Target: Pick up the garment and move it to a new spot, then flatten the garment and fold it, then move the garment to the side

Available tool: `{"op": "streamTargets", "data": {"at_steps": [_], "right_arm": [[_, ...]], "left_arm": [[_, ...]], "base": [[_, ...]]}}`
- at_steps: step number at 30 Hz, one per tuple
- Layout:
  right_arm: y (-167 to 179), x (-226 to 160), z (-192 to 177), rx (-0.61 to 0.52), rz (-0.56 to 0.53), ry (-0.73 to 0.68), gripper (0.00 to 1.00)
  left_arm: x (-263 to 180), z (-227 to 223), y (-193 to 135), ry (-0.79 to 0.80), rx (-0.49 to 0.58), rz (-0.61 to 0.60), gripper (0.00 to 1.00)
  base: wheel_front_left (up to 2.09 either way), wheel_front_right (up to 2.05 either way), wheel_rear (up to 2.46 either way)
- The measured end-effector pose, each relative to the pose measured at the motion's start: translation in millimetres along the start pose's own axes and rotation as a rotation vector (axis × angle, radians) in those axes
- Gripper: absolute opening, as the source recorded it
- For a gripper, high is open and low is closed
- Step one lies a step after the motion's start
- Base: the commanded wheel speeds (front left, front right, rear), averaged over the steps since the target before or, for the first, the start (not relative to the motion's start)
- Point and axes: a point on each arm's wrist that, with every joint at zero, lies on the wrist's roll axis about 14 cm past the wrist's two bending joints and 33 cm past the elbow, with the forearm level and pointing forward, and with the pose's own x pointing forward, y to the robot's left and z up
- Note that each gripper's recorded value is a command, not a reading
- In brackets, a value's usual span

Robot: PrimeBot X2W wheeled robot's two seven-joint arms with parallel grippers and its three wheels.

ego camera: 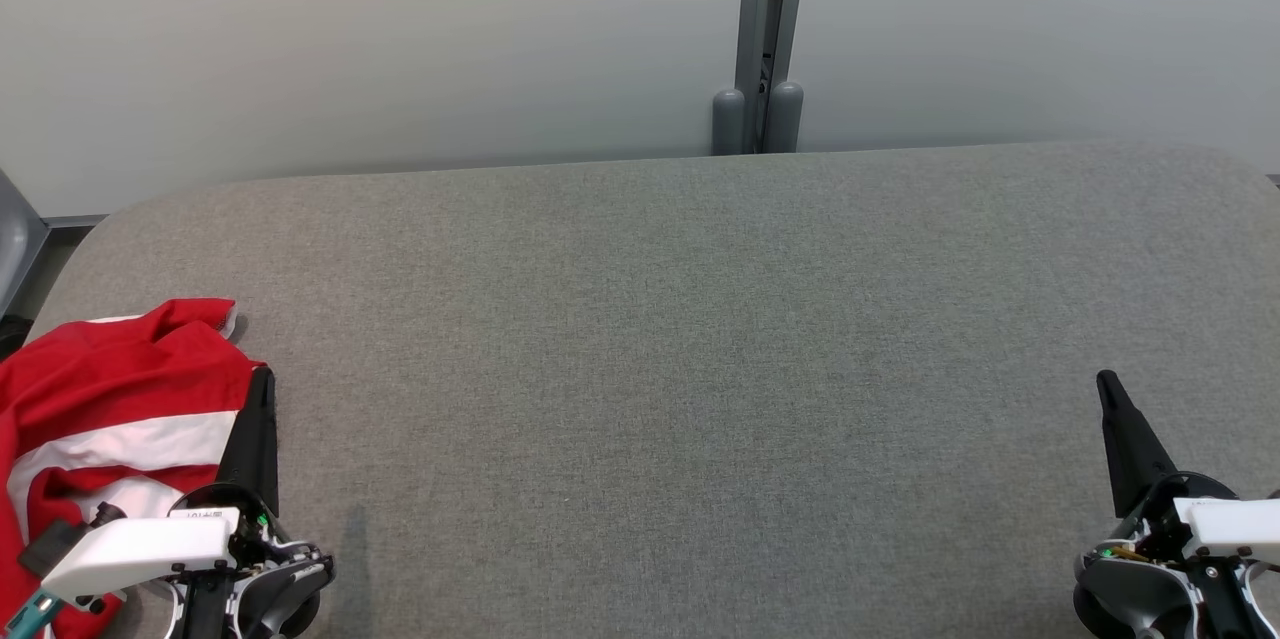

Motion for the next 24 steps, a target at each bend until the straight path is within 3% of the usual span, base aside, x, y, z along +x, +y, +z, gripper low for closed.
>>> {"op": "streamTargets", "data": {"at_steps": [24], "right_arm": [[0.0,0.0,-0.1,0.0,0.0,0.0,0.0]], "left_arm": [[0.0,0.0,0.0,0.0,0.0,0.0,0.0]], "base": [[0.0,0.0,0.0]]}}
